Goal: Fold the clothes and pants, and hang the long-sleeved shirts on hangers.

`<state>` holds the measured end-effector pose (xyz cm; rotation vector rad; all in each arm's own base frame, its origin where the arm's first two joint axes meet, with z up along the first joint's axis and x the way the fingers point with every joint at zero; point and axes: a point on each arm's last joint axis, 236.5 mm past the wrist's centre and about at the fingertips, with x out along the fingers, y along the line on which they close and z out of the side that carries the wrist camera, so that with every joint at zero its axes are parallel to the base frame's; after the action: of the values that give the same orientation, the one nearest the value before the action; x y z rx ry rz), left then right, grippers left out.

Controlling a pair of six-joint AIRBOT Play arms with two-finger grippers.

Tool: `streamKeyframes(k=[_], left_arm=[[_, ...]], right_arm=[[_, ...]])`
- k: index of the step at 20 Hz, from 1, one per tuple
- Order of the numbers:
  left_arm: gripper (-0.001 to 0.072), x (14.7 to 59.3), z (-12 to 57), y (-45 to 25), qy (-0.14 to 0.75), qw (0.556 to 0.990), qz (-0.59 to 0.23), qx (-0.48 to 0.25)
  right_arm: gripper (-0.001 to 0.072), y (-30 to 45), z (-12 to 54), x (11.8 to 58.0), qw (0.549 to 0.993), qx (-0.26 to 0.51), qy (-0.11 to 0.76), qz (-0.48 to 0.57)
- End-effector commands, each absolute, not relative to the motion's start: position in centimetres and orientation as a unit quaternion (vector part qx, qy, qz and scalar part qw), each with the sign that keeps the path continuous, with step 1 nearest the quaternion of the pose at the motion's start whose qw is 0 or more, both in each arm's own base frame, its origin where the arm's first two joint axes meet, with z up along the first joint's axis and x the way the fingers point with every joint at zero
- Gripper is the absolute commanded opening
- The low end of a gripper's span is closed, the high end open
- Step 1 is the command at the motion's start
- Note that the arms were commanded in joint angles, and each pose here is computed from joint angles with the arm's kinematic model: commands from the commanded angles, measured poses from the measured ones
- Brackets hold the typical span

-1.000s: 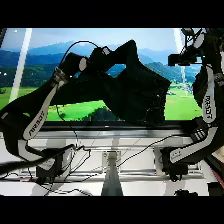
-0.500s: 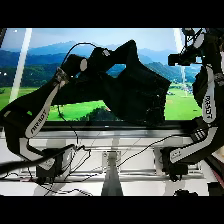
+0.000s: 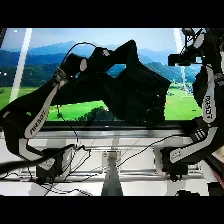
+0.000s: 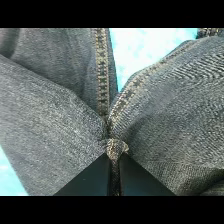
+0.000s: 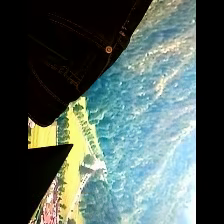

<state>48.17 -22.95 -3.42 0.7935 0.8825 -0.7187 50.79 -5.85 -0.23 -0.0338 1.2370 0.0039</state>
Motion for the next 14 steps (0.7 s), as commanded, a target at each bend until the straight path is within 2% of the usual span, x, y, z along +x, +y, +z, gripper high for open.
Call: streamKeyframes(k=[1, 5, 8, 10, 12, 14], left_arm=[[0.0031, 49.7, -0.1, -22.4, 0.375, 0.806, -0.303, 0.345], [0.0030, 54.3, 8.7, -17.1, 0.295, 0.910, -0.197, 0.217], [0.0030, 55.0, 12.6, -11.4, 0.281, 0.940, -0.147, 0.128], [0.0031, 55.3, 13.7, -8.2, 0.275, 0.947, -0.120, 0.114], [0.0030, 56.3, 14.4, -4.0, 0.262, 0.956, -0.081, 0.104], [0.0030, 57.4, 15.3, 0.4, 0.238, 0.966, -0.039, 0.095]], right_arm=[[0.0549, -7.1, -0.3, 50.6, 0.812, -0.030, 0.583, -0.010], [0.0549, -9.5, -0.7, 48.9, 0.795, -0.038, 0.606, -0.008], [0.0548, -11.5, -2.5, 46.4, 0.773, 0.005, 0.635, -0.009], [0.0544, -11.7, -4.0, 44.3, 0.752, 0.036, 0.658, 0.010], [0.0345, -10.5, -5.4, 42.5, 0.733, 0.071, 0.674, 0.050], [0.0340, -8.6, -6.5, 41.4, 0.723, 0.117, 0.675, 0.089]])
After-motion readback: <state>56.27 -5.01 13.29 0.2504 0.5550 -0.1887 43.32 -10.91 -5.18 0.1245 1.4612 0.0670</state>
